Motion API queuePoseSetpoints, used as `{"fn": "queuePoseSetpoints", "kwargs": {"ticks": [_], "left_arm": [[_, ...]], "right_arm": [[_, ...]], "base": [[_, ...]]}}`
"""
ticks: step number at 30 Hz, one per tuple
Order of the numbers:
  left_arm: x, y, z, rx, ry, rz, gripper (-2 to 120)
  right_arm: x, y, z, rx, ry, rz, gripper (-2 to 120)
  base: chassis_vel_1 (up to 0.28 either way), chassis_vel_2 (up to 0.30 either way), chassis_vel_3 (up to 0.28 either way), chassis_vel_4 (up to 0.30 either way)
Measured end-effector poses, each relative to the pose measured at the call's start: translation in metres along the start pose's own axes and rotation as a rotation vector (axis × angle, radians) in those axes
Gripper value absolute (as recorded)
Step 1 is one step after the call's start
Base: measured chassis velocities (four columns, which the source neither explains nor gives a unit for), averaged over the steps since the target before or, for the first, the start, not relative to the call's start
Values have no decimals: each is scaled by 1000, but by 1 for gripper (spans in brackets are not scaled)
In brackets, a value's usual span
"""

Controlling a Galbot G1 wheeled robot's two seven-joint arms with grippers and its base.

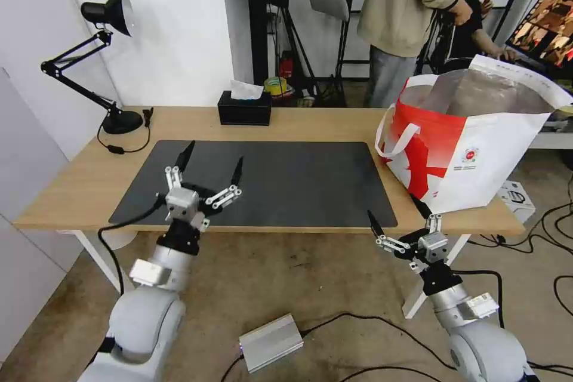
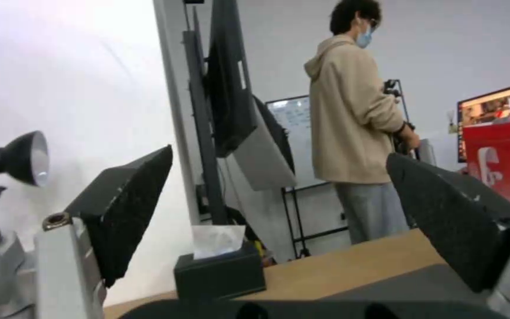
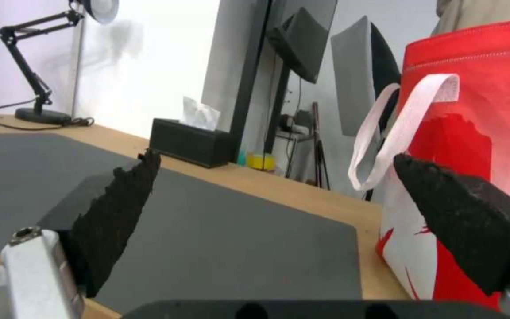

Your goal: Pick up the trash from the table and place it into the takeout bag.

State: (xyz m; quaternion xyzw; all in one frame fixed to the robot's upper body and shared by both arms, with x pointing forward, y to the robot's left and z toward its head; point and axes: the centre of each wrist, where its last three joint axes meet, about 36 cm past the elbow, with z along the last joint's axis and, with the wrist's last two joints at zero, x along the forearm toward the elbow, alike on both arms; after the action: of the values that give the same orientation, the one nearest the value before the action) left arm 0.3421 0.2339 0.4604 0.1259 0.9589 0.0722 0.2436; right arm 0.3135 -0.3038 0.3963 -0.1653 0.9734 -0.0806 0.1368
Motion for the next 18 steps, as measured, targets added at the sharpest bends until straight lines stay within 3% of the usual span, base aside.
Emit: {"fn": "queuePoseSetpoints", "kwargs": {"ticks": [18], "left_arm": [[40, -9, 38, -4, 50, -43, 95]], "right_arm": [[0, 0, 0, 0, 0, 0, 100]], "base": [[0, 0, 0, 0]]}}
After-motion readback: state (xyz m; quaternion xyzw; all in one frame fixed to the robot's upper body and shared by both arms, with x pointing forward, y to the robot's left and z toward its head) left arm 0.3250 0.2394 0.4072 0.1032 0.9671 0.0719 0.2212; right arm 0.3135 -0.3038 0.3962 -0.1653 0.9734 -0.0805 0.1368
